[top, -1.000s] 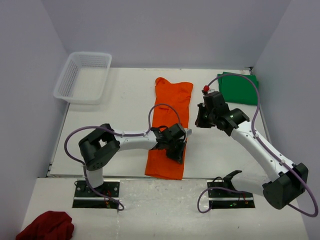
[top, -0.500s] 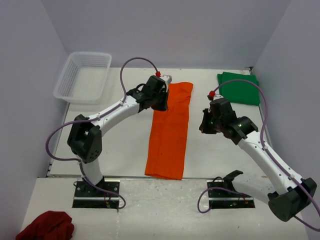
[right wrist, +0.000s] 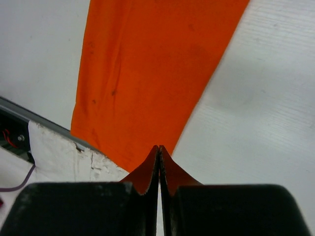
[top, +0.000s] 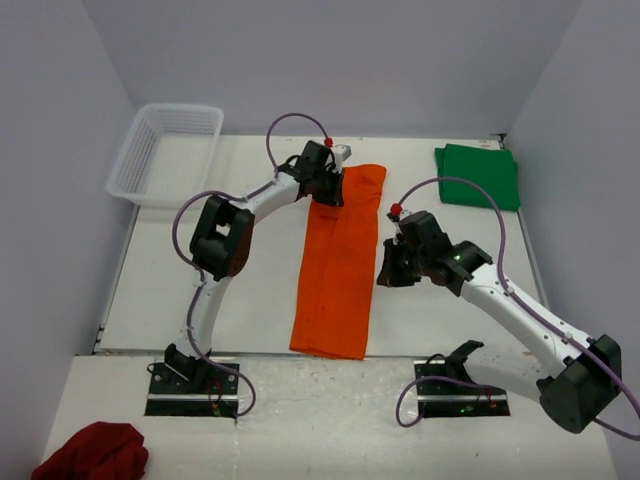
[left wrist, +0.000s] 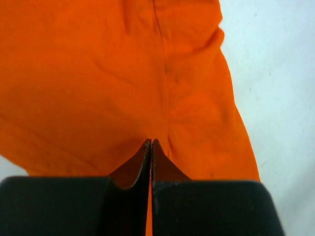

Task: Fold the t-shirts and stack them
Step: Rotate the tshirt 90 degrees

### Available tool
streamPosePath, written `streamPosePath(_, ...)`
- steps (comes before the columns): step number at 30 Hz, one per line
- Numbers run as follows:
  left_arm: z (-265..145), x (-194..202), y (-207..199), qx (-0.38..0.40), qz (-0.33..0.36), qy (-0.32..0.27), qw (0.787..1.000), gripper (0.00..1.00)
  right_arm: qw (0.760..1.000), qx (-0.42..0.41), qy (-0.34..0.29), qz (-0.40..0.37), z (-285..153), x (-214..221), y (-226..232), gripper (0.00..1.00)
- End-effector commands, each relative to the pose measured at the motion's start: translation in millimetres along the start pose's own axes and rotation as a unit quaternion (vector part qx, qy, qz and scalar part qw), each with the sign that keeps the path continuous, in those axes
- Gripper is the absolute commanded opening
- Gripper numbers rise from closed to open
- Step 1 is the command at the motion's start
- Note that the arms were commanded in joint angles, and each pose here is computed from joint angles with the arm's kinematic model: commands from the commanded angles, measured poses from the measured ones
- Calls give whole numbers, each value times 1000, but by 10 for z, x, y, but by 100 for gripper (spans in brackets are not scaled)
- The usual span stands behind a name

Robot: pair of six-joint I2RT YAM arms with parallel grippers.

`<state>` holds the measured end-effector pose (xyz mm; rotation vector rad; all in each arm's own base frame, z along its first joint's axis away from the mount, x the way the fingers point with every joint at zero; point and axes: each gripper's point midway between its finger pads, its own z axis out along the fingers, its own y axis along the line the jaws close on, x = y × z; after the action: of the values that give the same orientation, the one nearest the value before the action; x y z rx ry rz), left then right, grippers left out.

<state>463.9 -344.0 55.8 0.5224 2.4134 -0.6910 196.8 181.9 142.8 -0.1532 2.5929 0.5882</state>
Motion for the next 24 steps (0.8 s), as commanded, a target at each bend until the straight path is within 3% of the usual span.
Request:
streamPosePath(1, -44, -542, -89, 49, 28, -66, 996, 0, 999, -48, 16, -5, 115, 85, 231, 0)
streamPosePath(12, 281, -494, 366, 40, -7, -61, 997, 0, 995, -46, 92, -17, 520, 472, 389, 0)
streamPosePath(19, 411, -505, 780, 26, -28, -59, 998, 0, 995, -26, 92, -19, 555, 515, 446, 0)
streamPosePath(21, 385, -573, 916, 26, -40, -66, 997, 0, 995, -20, 94, -12, 547, 551, 415, 7)
streamPosePath(24, 348, -660, 1019, 27, -46, -78, 996, 0, 995, -10, 96, 1, 556, 625, 346, 26)
